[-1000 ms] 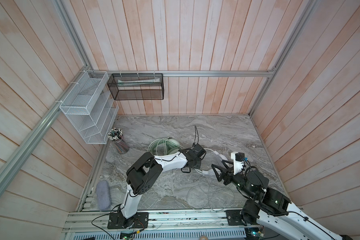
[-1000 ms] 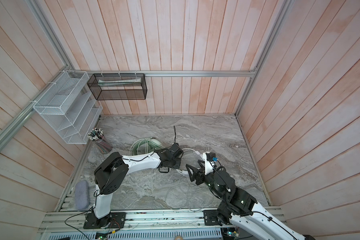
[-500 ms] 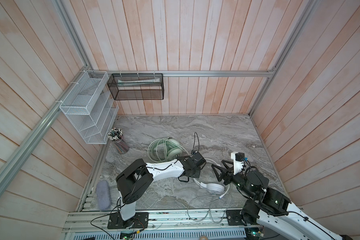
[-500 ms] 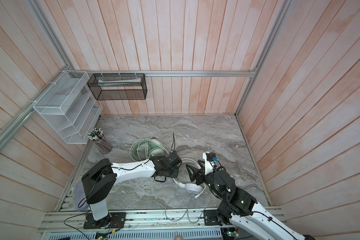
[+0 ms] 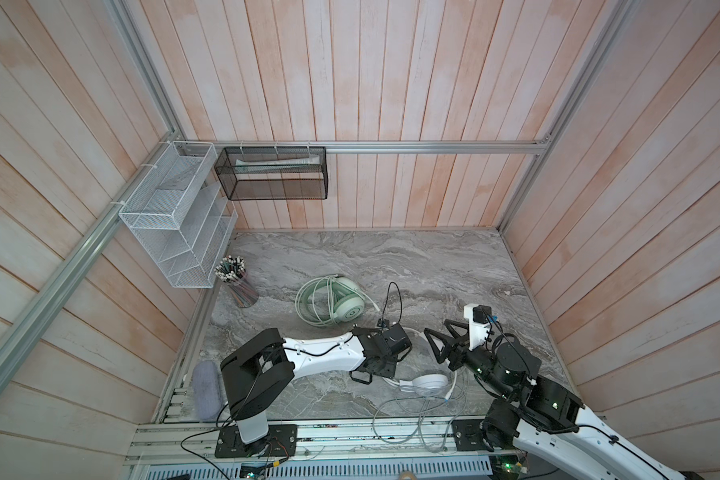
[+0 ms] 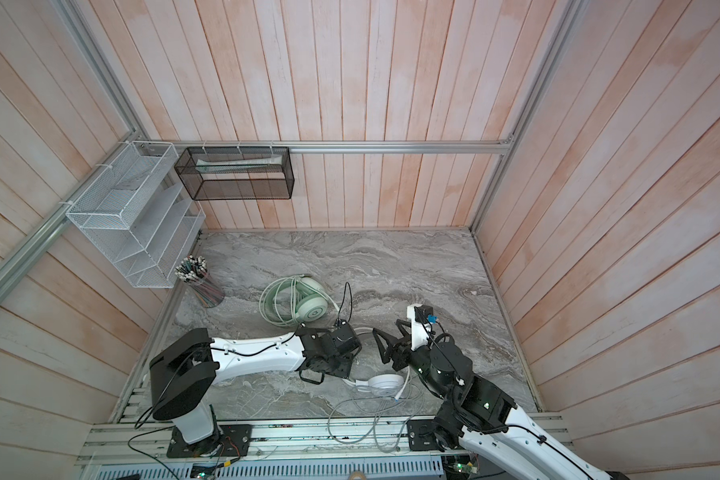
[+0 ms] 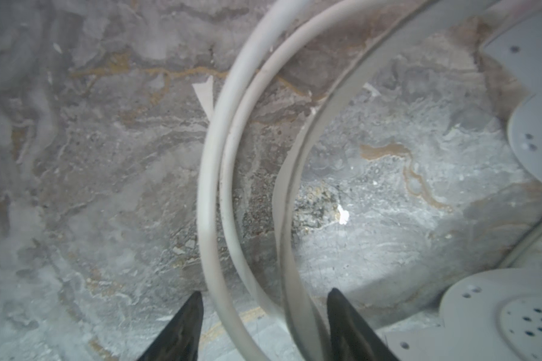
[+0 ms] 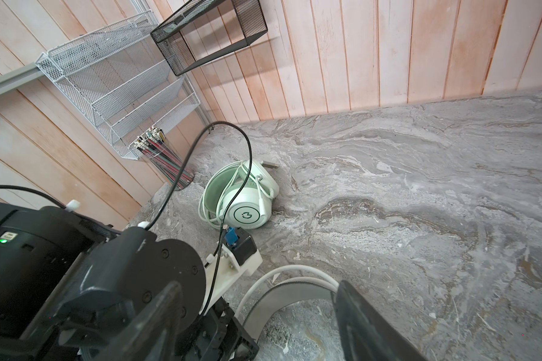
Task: Wrap the headphones
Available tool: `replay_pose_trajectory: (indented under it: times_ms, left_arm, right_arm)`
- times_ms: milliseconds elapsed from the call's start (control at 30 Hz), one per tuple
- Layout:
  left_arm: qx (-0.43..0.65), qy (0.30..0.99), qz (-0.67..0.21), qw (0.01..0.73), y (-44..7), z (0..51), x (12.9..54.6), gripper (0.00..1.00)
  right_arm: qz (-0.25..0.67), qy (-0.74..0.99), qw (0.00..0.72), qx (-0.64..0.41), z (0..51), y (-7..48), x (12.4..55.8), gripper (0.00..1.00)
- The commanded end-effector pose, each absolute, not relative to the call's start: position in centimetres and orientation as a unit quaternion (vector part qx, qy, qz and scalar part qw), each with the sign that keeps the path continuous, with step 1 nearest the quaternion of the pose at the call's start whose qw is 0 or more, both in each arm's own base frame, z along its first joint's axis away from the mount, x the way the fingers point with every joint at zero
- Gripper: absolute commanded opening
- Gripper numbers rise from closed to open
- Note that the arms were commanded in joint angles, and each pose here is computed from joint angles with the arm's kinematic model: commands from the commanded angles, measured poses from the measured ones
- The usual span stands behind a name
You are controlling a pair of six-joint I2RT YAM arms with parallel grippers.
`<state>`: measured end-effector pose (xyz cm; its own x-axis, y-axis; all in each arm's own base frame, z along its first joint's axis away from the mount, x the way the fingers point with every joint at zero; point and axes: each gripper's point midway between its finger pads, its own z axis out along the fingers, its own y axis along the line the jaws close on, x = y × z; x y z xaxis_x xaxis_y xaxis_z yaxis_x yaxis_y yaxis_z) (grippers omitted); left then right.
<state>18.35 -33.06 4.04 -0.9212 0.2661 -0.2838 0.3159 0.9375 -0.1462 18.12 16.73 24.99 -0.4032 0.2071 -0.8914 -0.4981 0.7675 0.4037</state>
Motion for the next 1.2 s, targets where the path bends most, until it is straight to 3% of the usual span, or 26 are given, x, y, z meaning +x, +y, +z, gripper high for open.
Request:
replay_pose_trajectory:
  times_ms: [0, 133, 500, 1167]
  left_arm:
    - [0.166, 0.968, -0.089, 0.168, -33.1, 6.6, 20.4, 0.70]
    - [0.202, 0.956, -0.117, 0.178, -34.4, 8.1, 21.6, 0.76]
    - [0.253, 0.955, -0.105, 0.115, -34.1, 5.8, 21.6, 0.74]
    - [0.240, 0.966, -0.071, 0.059, -32.7, -0.1, 23.7, 0.58]
  right_arm:
    - [0.334, 0.768, 0.539, -0.092, 25.2, 16.7, 18.0, 0.78]
    - [0.336, 0.768, 0.538, -0.091, 25.2, 16.6, 17.9, 0.78]
    - [0.341, 0.764, 0.541, -0.088, 25.3, 16.5, 17.8, 0.78]
    - [0.345, 0.759, 0.544, -0.094, 25.3, 16.8, 17.7, 0.78]
